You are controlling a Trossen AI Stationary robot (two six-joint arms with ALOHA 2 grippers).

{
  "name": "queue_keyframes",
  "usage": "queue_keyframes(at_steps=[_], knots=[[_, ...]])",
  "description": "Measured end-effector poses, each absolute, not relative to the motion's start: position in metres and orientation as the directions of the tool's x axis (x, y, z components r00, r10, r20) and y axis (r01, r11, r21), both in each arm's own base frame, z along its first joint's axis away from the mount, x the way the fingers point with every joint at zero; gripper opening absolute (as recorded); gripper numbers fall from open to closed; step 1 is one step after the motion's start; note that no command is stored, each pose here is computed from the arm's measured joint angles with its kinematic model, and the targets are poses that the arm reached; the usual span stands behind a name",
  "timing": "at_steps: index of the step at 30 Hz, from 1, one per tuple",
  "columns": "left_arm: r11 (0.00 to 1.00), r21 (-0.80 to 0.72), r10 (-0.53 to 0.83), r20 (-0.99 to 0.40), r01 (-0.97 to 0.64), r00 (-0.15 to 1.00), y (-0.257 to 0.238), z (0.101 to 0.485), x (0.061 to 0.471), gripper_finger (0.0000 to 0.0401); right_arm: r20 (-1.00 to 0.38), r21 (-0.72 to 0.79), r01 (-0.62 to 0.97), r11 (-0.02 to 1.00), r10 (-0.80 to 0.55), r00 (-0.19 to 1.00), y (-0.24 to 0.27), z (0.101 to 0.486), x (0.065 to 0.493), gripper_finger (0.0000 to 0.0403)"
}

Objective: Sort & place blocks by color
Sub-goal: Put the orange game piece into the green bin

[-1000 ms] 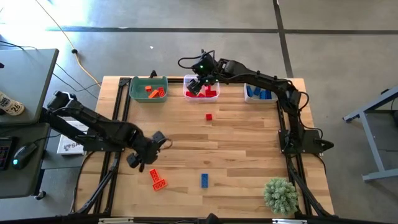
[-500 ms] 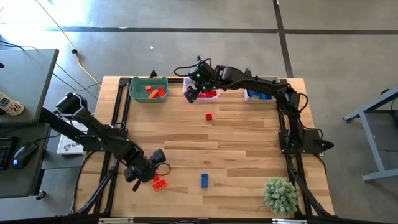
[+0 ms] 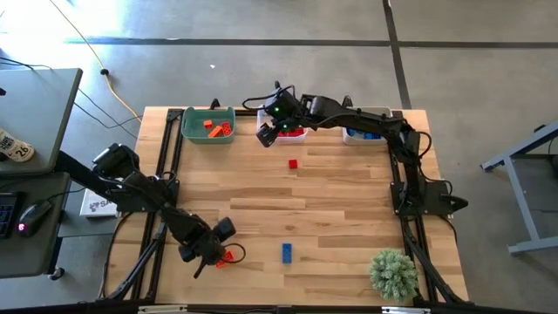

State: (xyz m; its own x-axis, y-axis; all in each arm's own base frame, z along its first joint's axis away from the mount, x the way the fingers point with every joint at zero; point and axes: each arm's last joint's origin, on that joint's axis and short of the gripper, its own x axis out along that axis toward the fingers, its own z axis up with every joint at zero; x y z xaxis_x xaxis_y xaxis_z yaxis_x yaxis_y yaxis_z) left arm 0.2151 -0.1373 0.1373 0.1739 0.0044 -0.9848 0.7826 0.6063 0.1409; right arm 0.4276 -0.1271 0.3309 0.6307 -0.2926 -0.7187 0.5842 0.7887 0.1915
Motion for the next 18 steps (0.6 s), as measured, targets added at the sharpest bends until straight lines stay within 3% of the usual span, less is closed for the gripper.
queue_keyframes(at_steps=[6, 13, 18], knots=[[0.694, 0.124, 0.021, -0.988, 0.709, 0.152, -0.1379, 0.1319, 0.2162, 0.0211, -0.718, 0.172, 0.588, 0.790, -0.308, 0.624, -0.1229, 0.3308, 0.4287, 0.0259], [0.747, 0.103, 0.013, -0.990, 0.657, 0.141, -0.1395, 0.1355, 0.2182, 0.0105, -0.723, 0.149, 0.597, 0.788, -0.326, 0.610, -0.1236, 0.3302, 0.4277, 0.0259], [0.795, 0.088, 0.008, -0.991, 0.600, 0.135, -0.1361, 0.1359, 0.2209, 0.0105, -0.741, 0.135, 0.601, 0.788, -0.322, 0.589, -0.1229, 0.3284, 0.4258, 0.0259]])
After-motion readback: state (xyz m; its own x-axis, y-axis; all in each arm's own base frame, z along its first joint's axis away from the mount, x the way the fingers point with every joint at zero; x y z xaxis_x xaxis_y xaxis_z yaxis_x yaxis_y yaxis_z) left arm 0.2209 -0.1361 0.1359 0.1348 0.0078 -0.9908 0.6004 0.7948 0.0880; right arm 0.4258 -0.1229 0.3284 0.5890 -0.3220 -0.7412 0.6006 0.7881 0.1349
